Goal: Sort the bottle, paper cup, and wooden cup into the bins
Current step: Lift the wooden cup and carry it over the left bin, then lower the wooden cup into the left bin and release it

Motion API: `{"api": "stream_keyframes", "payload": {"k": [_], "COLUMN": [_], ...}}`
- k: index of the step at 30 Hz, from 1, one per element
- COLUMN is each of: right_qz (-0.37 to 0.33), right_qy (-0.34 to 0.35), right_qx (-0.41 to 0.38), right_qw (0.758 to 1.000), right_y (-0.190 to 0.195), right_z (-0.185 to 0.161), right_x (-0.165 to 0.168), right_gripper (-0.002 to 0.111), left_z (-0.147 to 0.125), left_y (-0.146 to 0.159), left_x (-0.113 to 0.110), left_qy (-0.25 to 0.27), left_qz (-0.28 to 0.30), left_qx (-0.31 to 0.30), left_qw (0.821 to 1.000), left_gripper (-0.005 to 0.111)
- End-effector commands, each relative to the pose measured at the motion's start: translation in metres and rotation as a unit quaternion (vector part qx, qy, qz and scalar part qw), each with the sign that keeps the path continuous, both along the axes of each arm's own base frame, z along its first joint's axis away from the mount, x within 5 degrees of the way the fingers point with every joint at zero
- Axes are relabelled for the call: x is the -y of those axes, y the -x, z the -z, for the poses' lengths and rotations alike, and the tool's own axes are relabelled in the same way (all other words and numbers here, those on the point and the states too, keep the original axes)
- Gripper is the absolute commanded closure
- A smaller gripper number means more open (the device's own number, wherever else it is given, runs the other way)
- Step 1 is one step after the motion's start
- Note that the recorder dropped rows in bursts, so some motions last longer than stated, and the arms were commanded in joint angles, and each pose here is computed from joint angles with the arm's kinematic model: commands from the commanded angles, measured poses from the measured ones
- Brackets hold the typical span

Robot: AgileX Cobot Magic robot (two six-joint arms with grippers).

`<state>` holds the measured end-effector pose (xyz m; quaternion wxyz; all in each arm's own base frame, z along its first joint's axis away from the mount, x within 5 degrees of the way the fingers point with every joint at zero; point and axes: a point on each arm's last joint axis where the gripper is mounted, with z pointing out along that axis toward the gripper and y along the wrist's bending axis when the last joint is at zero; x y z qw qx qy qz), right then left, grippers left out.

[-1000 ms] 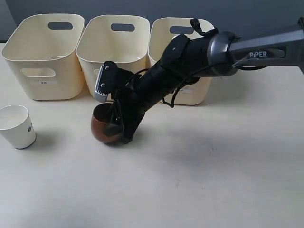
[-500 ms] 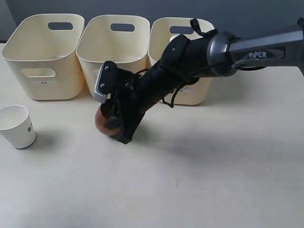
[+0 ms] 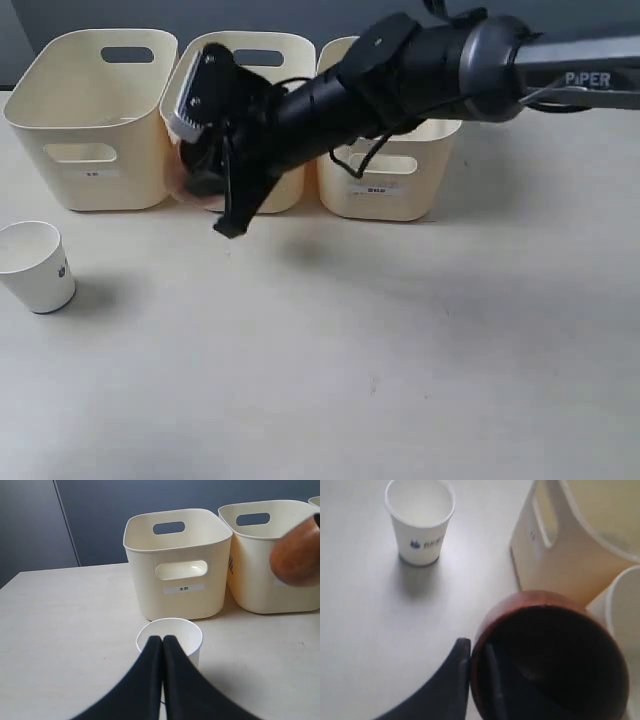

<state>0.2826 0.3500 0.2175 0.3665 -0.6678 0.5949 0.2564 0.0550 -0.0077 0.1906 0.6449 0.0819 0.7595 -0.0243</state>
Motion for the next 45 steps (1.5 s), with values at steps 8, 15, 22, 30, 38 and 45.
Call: {"api": "stream_keyframes", "payload": {"k": [8,15,22,30,38,45], "right_qz": [0.046,0.044,0.052,0.063,0.067,0.053], "right_qy": [-0.153,-0.186,-0.193,-0.171,-0.147,-0.138], "right_qx": [0.090,0.067,0.031,0.012,-0.003,-0.007], "right_qw": [0.983,0.979,0.979,0.983,0.987,0.989], "right_y": [-0.049,-0.080,-0.092,-0.096,-0.095,-0.093], "right_z": [-0.084,-0.057,-0.028,-0.004,0.003,0.003], "right_x": [-0.047,-0.081,-0.095,-0.097,-0.096,-0.096], "right_gripper": [0.109,0.109,0.109,0.109,0.082,0.081], "left_z": [-0.001,-0.001,-0.001,-0.001,-0.001,-0.001], "left_y": [0.000,0.000,0.000,0.000,0.000,0.000], "left_x": [0.000,0.000,0.000,0.000,0.000,0.000], "left_qy": [0.001,0.001,0.001,0.001,0.001,0.001], "left_qz": [0.003,0.003,0.003,0.003,0.003,0.003], "left_qx": [0.008,0.008,0.008,0.008,0.008,0.008], "left_qw": [1.000,1.000,1.000,1.000,1.000,1.000], "left_gripper": [0.107,0.107,0.107,0.107,0.107,0.107]}}
